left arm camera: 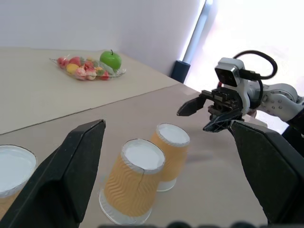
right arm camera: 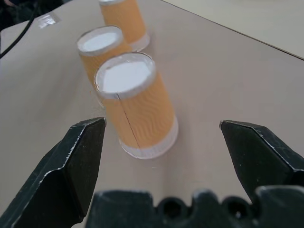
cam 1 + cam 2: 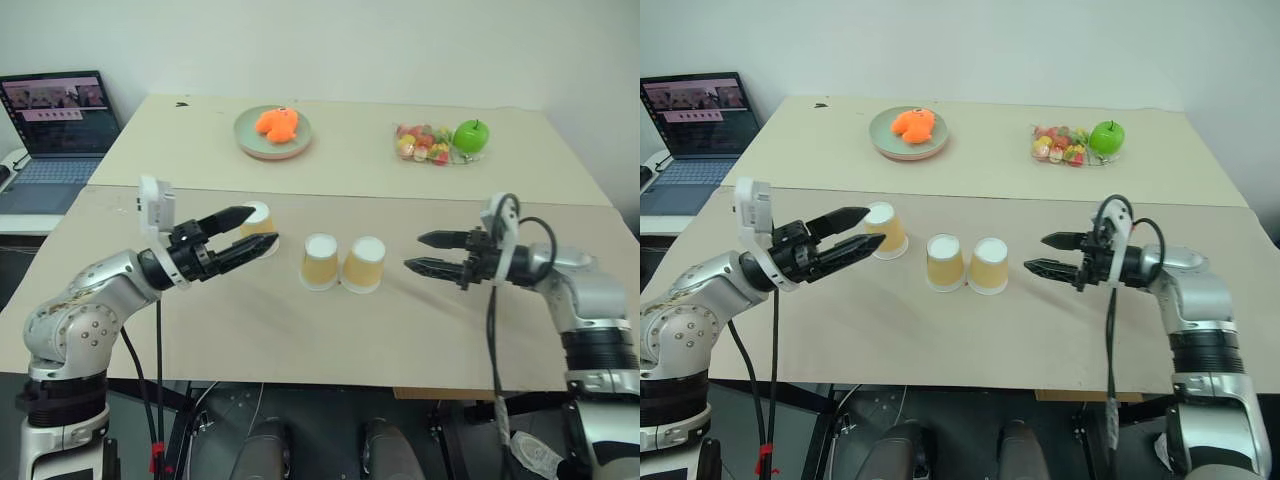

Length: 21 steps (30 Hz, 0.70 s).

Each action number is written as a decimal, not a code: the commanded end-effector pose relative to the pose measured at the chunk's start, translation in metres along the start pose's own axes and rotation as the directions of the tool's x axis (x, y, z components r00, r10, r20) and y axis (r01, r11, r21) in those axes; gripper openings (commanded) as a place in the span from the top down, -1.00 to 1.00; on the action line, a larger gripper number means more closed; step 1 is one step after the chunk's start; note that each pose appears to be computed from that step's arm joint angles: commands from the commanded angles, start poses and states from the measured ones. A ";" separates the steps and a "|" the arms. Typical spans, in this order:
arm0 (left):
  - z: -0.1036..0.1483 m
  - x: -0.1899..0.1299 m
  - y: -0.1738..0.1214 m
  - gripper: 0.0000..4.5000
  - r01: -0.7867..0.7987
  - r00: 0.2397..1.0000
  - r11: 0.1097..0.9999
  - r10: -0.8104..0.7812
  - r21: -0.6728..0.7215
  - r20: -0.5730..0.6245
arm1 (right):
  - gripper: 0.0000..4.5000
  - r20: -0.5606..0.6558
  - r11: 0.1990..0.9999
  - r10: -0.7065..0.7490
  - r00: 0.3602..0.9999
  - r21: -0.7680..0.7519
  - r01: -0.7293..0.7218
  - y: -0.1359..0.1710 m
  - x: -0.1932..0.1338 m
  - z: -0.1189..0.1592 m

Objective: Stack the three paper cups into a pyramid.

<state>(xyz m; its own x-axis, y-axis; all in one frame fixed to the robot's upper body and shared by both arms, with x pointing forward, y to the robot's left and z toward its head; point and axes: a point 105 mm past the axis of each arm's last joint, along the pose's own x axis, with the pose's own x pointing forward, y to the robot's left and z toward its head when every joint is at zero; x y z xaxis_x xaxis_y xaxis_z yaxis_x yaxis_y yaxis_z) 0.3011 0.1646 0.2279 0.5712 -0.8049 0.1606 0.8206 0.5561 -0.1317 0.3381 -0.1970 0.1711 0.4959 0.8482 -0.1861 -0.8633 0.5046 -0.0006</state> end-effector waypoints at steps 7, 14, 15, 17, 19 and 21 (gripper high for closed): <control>0.013 -0.010 0.042 -1.00 -0.253 0.967 0.965 0.250 0.069 0.040 | -0.99 0.133 0.985 0.014 0.991 -0.172 0.009 0.030 -0.009 0.059; 0.001 -0.003 0.077 -1.00 -0.394 0.917 0.903 0.400 0.168 0.003 | -0.99 0.161 0.982 0.037 0.986 -0.188 -0.006 0.046 0.003 0.066; -0.001 0.000 0.078 -1.00 -0.390 0.919 0.906 0.395 0.168 0.001 | -0.99 0.166 0.982 0.043 0.985 -0.190 -0.011 0.049 0.003 0.067; -0.004 0.004 0.080 -1.00 -0.379 0.923 0.911 0.384 0.164 -0.004 | -0.99 0.173 0.980 0.053 0.983 -0.197 -0.018 0.054 0.002 0.069; -0.008 0.009 0.079 -1.00 -0.352 0.934 0.924 0.358 0.149 -0.013 | -0.99 0.177 0.979 0.057 0.982 -0.201 -0.021 0.058 0.001 0.071; -0.012 0.014 0.078 -1.00 -0.326 0.943 0.936 0.332 0.135 -0.026 | -0.99 0.175 0.978 0.053 0.983 -0.208 -0.016 0.060 -0.001 0.071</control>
<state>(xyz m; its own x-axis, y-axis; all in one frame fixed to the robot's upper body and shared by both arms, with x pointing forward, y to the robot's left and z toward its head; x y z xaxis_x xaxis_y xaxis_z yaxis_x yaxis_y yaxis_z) 0.3719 0.2020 0.1941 0.8382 -0.5440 0.0388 0.5453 0.8346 -0.0780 0.3001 -0.1534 0.2254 0.4544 0.8899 -0.0398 -0.8833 0.4444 -0.1491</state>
